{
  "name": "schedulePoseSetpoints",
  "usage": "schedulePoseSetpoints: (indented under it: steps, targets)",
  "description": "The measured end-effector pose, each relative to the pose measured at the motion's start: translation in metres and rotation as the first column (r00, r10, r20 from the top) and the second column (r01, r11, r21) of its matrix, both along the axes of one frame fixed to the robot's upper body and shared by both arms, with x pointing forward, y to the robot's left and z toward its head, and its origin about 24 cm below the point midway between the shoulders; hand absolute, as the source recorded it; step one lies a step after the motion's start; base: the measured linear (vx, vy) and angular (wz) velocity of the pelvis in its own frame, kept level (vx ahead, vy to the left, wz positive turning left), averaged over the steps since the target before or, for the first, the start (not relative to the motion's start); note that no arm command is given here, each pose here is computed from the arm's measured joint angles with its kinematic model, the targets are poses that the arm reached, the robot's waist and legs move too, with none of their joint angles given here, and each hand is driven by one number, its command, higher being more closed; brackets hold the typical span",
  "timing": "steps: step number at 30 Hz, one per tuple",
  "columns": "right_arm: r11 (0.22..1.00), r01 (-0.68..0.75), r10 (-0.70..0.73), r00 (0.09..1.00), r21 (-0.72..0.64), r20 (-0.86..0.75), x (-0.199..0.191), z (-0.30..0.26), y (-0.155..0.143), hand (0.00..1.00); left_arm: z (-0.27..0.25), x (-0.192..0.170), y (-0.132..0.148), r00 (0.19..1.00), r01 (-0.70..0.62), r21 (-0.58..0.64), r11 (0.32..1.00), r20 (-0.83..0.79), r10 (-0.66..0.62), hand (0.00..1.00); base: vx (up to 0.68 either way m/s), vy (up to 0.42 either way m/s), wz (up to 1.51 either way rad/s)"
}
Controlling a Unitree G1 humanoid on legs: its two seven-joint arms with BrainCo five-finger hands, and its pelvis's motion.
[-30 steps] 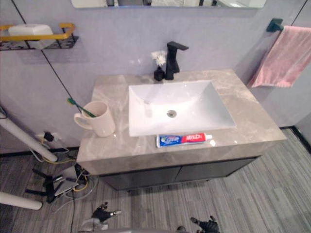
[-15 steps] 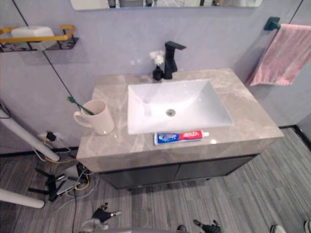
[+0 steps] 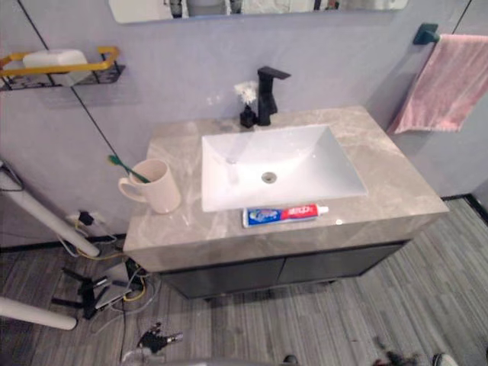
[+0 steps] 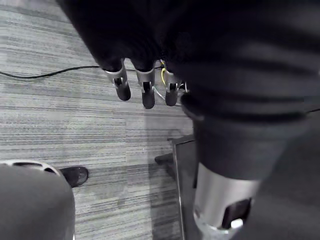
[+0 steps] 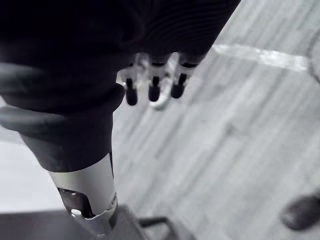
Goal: Organize washtable
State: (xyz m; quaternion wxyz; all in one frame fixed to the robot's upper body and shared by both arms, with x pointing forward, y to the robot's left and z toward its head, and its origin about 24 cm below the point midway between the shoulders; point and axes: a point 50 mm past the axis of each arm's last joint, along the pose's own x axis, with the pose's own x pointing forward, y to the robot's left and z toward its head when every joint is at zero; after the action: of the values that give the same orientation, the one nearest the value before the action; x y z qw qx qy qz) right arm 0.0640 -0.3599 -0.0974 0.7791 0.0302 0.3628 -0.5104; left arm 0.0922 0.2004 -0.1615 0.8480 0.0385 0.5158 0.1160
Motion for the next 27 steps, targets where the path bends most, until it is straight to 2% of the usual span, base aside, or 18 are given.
schedulePoseSetpoints:
  steps: [3, 5, 7, 10, 12, 14, 17, 18, 20, 22, 24, 27]
  targets:
    - [0.976, -0.049, 0.067, 0.995, -0.210, 0.079, 0.024, 0.046, -0.033, 0.00, 0.000, -0.007, 0.002, 1.000, -0.006, 0.006, 1.000, -0.005, 0.006, 0.00, -0.04, -0.016, -0.10]
    - [0.903, -0.098, 0.165, 0.978, -0.418, 0.128, 0.047, 0.094, -0.048, 0.00, 0.000, -0.010, 0.004, 1.000, -0.007, 0.009, 1.000, -0.007, 0.007, 0.00, -0.04, -0.023, -0.07]
    - [0.825, -0.121, 0.229, 0.964, -0.552, 0.132, 0.059, 0.127, -0.053, 0.00, 0.000, -0.010, 0.004, 1.000, -0.007, 0.010, 1.000, -0.005, 0.007, 0.00, -0.03, -0.024, -0.13]
    - [0.698, -0.150, 0.318, 0.941, -0.700, 0.116, 0.073, 0.168, -0.049, 0.00, 0.001, -0.011, 0.005, 1.000, -0.008, 0.013, 1.000, 0.003, 0.008, 0.00, -0.02, -0.018, -0.14]
    - [0.582, -0.192, 0.405, 0.911, -0.790, 0.077, 0.087, 0.196, -0.041, 0.00, 0.002, -0.012, 0.007, 1.000, -0.008, 0.018, 1.000, 0.010, 0.008, 0.00, -0.01, -0.015, -0.07]
    - [0.507, -0.223, 0.479, 0.876, -0.833, 0.057, 0.098, 0.212, -0.032, 0.00, 0.002, -0.012, 0.008, 1.000, -0.006, 0.020, 1.000, 0.013, 0.006, 0.00, 0.00, 0.000, 0.00]
    - [0.272, -0.298, 0.685, 0.728, -0.915, -0.033, 0.127, 0.250, 0.002, 0.00, 0.002, -0.013, 0.009, 1.000, 0.004, 0.009, 1.000, 0.015, -0.004, 0.00, 0.00, 0.000, 0.00]
    - [0.227, -0.307, 0.719, 0.693, -0.924, -0.054, 0.131, 0.256, 0.009, 0.00, 0.002, -0.013, 0.009, 1.000, 0.004, 0.009, 1.000, 0.017, -0.004, 0.00, -0.02, -0.013, 0.06]
    - [0.067, -0.326, 0.824, 0.552, -0.943, -0.132, 0.147, 0.272, 0.036, 0.00, 0.002, -0.015, 0.008, 1.000, 0.008, 0.004, 1.000, 0.023, -0.008, 0.00, -0.02, -0.018, 0.11]
    - [-0.004, -0.355, 0.868, 0.463, -0.935, -0.180, 0.157, 0.275, 0.051, 0.00, 0.002, -0.015, 0.007, 0.999, 0.023, -0.006, 1.000, 0.028, -0.022, 0.00, -0.01, -0.017, 0.13]
    - [-0.113, -0.402, 0.912, 0.321, -0.909, -0.255, 0.171, 0.271, 0.075, 0.00, 0.003, -0.013, 0.007, 0.999, 0.029, -0.007, 1.000, 0.041, -0.029, 0.00, -0.03, -0.027, 0.12]
    - [-0.212, -0.452, 0.935, 0.163, -0.867, -0.314, 0.181, 0.260, 0.101, 0.00, 0.004, -0.010, 0.005, 0.997, 0.061, -0.004, 0.998, 0.052, -0.060, 0.00, -0.03, -0.024, 0.13]
